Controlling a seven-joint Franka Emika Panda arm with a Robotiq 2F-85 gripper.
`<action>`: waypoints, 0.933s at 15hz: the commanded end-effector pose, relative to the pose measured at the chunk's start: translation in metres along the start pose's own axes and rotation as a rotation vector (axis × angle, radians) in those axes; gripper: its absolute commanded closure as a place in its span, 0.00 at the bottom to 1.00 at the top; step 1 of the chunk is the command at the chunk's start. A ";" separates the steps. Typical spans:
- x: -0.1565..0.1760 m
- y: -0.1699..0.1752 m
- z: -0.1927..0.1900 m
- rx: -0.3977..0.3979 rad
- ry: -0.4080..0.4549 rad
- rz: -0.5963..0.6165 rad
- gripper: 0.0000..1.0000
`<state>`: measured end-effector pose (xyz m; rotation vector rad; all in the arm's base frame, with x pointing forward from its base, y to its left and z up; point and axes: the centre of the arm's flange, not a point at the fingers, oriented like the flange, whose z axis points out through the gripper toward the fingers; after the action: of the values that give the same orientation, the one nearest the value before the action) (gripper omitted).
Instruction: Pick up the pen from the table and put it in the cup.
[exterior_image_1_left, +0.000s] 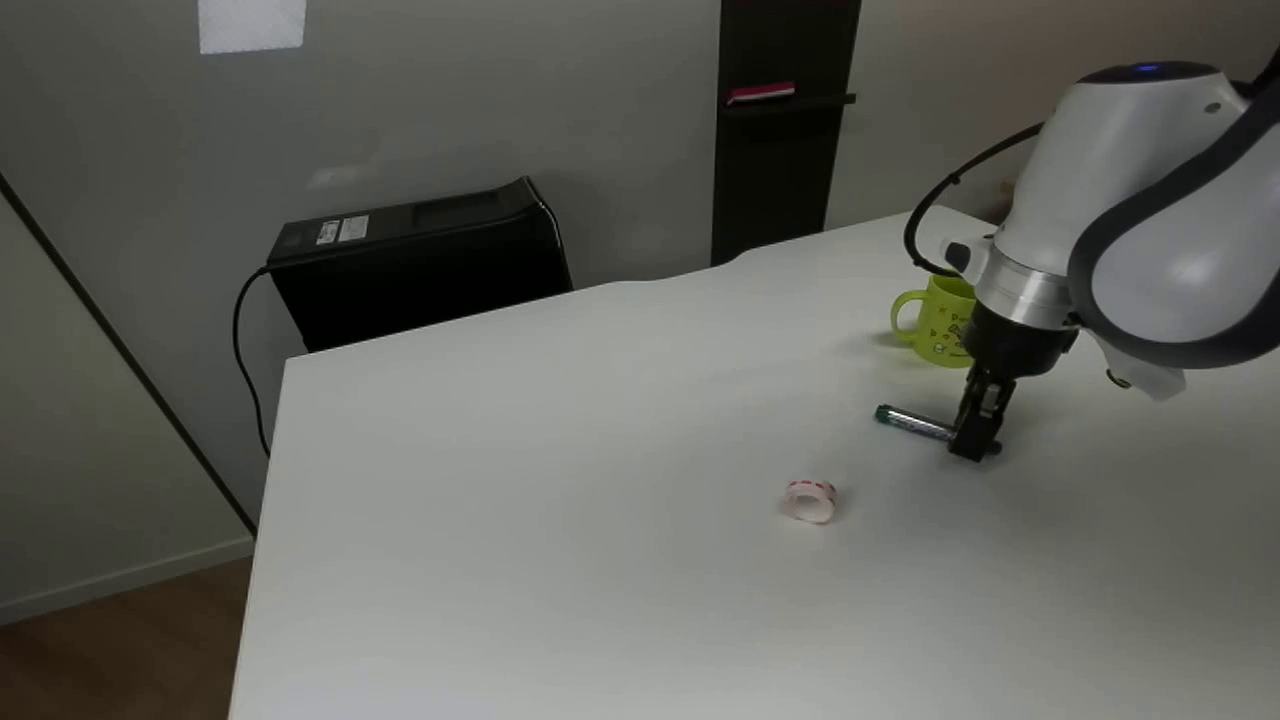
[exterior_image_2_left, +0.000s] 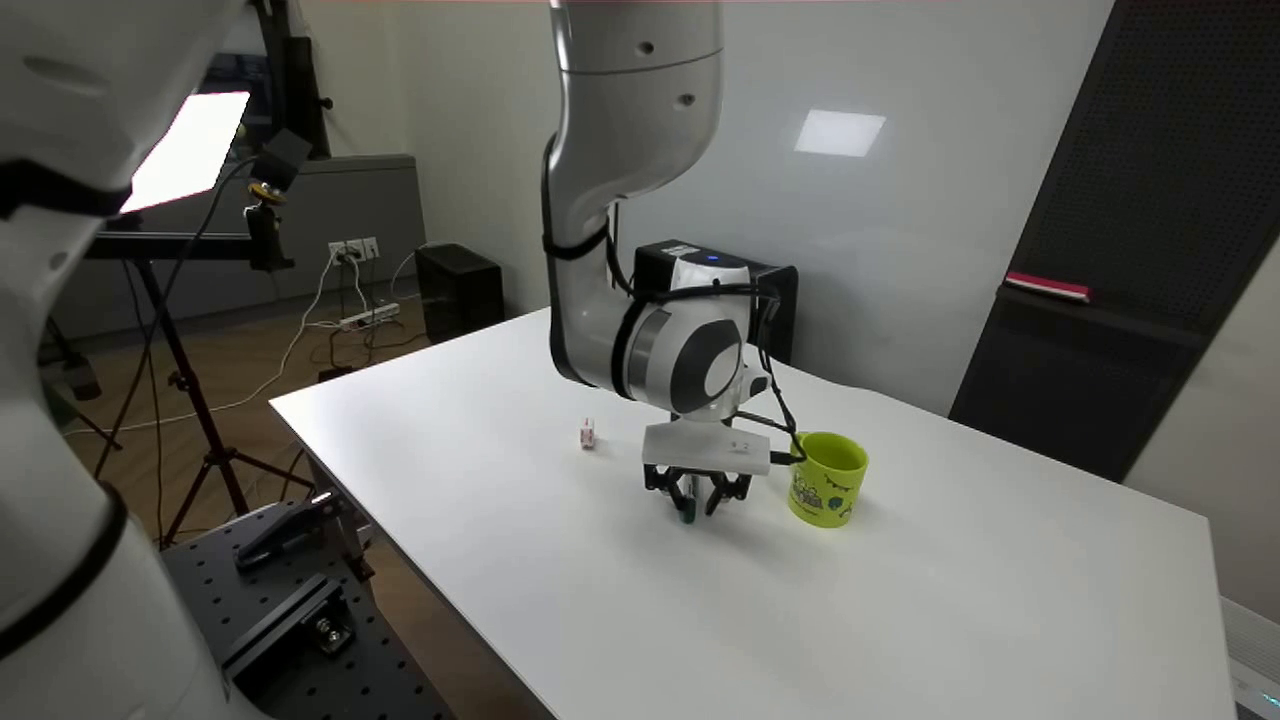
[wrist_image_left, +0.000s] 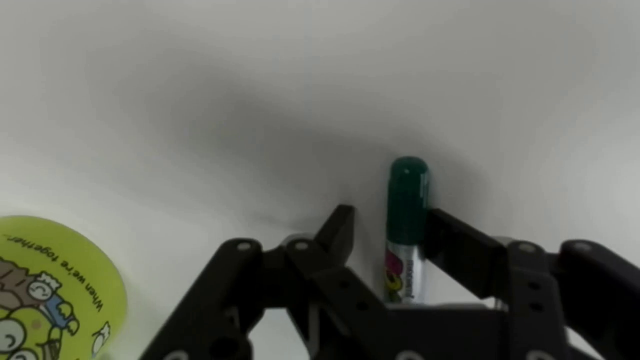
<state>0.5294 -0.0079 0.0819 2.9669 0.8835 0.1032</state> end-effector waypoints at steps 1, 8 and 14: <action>0.011 -0.001 -0.001 -0.026 -0.038 0.051 0.88; 0.012 0.013 -0.016 -0.045 -0.160 0.152 0.94; 0.016 0.022 -0.040 -0.022 -0.238 0.204 0.94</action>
<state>0.5445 -0.0188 0.1032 2.9480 0.6329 -0.1700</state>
